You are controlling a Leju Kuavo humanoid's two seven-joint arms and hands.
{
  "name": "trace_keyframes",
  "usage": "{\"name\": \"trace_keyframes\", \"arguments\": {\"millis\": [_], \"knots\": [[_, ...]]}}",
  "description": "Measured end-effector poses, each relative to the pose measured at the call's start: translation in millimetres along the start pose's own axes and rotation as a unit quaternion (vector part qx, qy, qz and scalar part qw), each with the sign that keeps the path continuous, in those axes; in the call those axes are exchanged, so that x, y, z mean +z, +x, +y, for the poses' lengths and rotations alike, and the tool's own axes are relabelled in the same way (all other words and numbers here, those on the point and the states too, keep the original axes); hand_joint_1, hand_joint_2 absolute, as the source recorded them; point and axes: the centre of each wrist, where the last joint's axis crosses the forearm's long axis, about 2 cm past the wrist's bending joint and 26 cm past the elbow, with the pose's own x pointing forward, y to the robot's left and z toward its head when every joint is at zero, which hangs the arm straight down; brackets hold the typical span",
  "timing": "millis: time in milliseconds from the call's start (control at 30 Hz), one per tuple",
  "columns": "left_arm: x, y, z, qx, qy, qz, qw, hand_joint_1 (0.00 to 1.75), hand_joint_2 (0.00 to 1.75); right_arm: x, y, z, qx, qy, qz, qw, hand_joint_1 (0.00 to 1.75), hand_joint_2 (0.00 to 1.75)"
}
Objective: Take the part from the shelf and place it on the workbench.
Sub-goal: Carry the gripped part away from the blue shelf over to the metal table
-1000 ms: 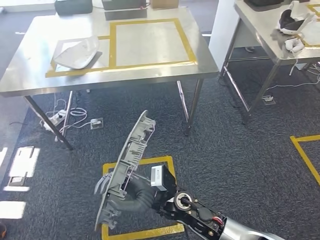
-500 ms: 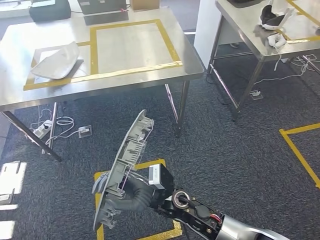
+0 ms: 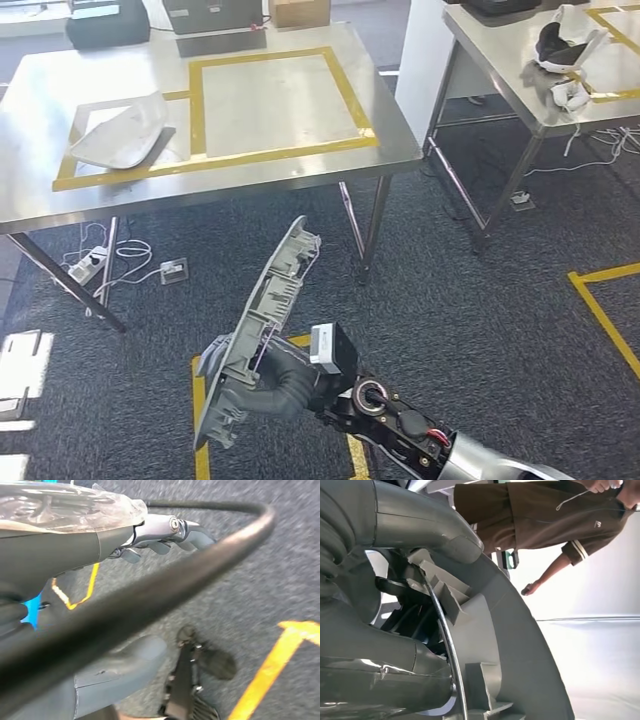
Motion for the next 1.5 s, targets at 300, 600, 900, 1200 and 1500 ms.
{"name": "trace_keyframes", "arguments": {"millis": [300, 600, 900, 1200, 1500], "knots": [[0, 3, 0, -0.002, -0.001, -0.005, 1.0, 0.0, 1.75, 1, 2, -1, 0.01, -0.002, 0.001, 1.0, 1.75, 1.75], [0, 0, 1, -0.003, 0.004, -0.002, 1.0, 0.0, 1.75, 3, 2, 1, 0.006, 0.005, -0.003, 1.0, 1.75, 1.75], [0, 0, 0, -0.004, 0.0, -0.002, 1.0, 0.0, 1.75, -2, 6, 2, 0.013, 0.019, -0.014, 1.0, 1.75, 1.75], [0, 2, -2, -0.003, -0.002, -0.004, 1.0, 0.0, 1.75, -11, 11, 1, 0.028, 0.029, -0.022, 0.999, 1.75, 1.75], [0, 0, 2, -0.008, 0.002, -0.012, 1.0, 0.0, 1.75, -33, 21, -6, 0.054, 0.044, -0.031, 0.997, 1.75, 1.75]]}}
